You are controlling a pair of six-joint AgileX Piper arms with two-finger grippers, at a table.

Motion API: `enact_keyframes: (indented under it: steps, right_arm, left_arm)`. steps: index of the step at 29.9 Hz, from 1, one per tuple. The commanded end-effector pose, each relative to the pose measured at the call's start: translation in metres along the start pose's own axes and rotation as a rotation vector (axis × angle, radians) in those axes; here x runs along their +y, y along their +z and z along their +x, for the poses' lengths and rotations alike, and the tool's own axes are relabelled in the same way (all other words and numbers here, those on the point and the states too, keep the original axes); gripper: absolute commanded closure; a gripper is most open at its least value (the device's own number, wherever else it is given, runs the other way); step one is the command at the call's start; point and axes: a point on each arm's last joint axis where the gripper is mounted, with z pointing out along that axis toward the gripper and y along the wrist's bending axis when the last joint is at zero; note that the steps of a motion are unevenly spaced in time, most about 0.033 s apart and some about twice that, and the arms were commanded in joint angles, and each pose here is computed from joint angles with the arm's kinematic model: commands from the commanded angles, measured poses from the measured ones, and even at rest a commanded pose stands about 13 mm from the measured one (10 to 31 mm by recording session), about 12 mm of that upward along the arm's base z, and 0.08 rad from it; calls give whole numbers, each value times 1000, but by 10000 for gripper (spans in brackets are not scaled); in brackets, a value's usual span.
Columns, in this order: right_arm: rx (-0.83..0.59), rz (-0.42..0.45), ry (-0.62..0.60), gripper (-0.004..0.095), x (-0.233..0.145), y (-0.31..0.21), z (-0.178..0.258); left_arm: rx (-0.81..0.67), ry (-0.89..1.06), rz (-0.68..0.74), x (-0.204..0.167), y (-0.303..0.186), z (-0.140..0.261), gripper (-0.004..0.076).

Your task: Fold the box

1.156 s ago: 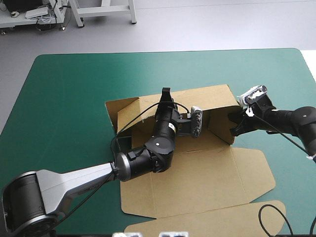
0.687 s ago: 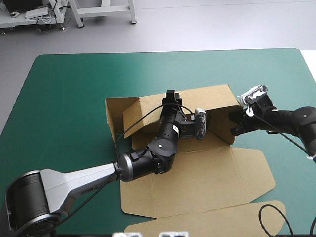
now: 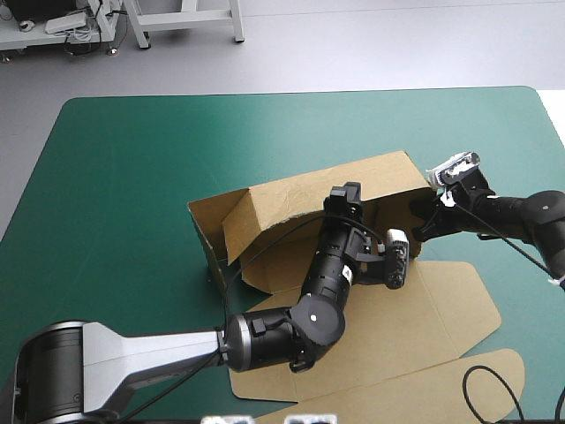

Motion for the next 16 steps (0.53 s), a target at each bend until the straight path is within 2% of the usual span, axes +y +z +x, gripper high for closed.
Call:
enact_keyframes:
  steps: [1,7,9,12,16]
  right_arm:
    - [-33,-21,5,908,6,-7,-8]
    - [-36,-9,9,908,5,-7,-8]
    - [-38,-3,11,908,4,-7,-9]
    - [-40,5,12,908,3,-7,-9]
    - [-40,7,16,908,3,-7,-9]
  left_arm:
    - [-47,-29,-99,25,-26,-12,251]
    - [-31,-74,-157,25,-55,-23,257]
    - [-50,-87,-171,32,-63,-24,300]
    - [-81,-109,-215,46,-71,-22,442]
    - [-117,-190,-278,71,-85,-14,697]
